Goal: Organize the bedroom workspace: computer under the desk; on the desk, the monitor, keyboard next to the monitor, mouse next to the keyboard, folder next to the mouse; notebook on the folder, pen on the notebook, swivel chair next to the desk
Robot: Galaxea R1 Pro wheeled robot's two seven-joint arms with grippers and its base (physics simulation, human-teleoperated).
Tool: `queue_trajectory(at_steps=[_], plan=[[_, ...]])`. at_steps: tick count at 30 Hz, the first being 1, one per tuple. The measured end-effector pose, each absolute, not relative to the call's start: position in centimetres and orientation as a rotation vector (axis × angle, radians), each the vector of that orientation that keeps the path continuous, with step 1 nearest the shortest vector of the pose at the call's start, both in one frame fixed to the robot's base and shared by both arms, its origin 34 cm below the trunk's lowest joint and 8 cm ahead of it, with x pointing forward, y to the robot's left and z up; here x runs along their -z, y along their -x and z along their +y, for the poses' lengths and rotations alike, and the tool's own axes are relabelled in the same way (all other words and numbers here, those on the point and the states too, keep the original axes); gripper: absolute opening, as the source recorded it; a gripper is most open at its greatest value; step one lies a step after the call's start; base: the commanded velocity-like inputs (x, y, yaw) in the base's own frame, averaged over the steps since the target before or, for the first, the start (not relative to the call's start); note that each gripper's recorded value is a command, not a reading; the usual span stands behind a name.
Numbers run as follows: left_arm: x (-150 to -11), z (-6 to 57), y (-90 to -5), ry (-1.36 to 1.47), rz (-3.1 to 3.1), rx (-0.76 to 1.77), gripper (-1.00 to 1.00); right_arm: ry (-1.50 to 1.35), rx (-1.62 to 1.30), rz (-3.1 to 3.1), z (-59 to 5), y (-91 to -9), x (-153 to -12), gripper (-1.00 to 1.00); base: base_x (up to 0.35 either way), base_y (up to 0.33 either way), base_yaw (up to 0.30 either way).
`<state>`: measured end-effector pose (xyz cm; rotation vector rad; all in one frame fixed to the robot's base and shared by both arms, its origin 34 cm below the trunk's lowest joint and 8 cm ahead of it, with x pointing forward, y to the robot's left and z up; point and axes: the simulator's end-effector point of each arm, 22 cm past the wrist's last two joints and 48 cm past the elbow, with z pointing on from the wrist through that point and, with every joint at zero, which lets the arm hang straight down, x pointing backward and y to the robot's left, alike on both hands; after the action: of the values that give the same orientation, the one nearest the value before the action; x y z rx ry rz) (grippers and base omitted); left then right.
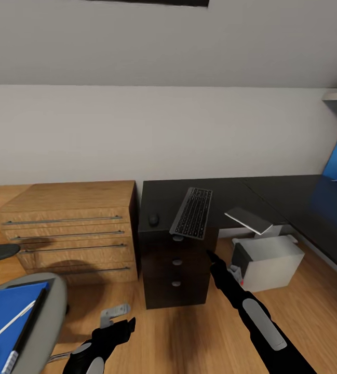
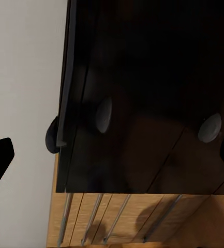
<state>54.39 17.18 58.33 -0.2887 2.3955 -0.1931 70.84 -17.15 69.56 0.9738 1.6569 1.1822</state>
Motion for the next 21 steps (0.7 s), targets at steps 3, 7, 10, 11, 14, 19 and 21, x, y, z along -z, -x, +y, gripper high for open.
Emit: queue_trajectory(at_steps=[3, 7, 10, 11, 14, 19, 21], plan=[[-58.13, 17.18, -54.28, 0.287, 2.401, 0.191, 1.0, -0.975, -1.183, 1.657, -17.11, -70.83, -69.57, 1.0, 0.139, 0.0, 0.0], [-58.03, 17.16, -54.24, 0.287, 2.403, 0.191, 1.0, -0.976, -1.184, 1.656, -17.09, -70.84, -69.56, 1.0, 0.044, 0.0, 0.0], [-58.05, 17.16, -54.24, 0.287, 2.402, 0.191, 1.0, -0.976, -1.184, 1.656, -17.11, -70.83, -69.59, 1.0, 0.17, 0.0, 0.0], [-58.05, 17.16, -54.23, 0.287, 2.402, 0.191, 1.0, -0.976, -1.184, 1.656, -17.11, -70.83, -69.59, 1.0, 0.251, 0.0, 0.0], [-57.98, 17.16, -54.2, 0.287, 2.404, 0.192, 1.0, -0.976, -1.184, 1.656, -17.1, -70.84, -69.58, 1.0, 0.127, 0.0, 0.0], [-57.97, 17.21, -54.2, 0.288, 2.404, 0.189, 1.0, -0.977, -1.184, 1.656, -17.05, -70.83, -69.57, 1.0, 0.175, 0.0, 0.0], [-57.96, 17.24, -54.2, 0.288, 2.404, 0.187, 1.0, -0.977, -1.184, 1.656, -17.04, -70.83, -69.54, 1.0, 0.07, 0.0, 0.0]])
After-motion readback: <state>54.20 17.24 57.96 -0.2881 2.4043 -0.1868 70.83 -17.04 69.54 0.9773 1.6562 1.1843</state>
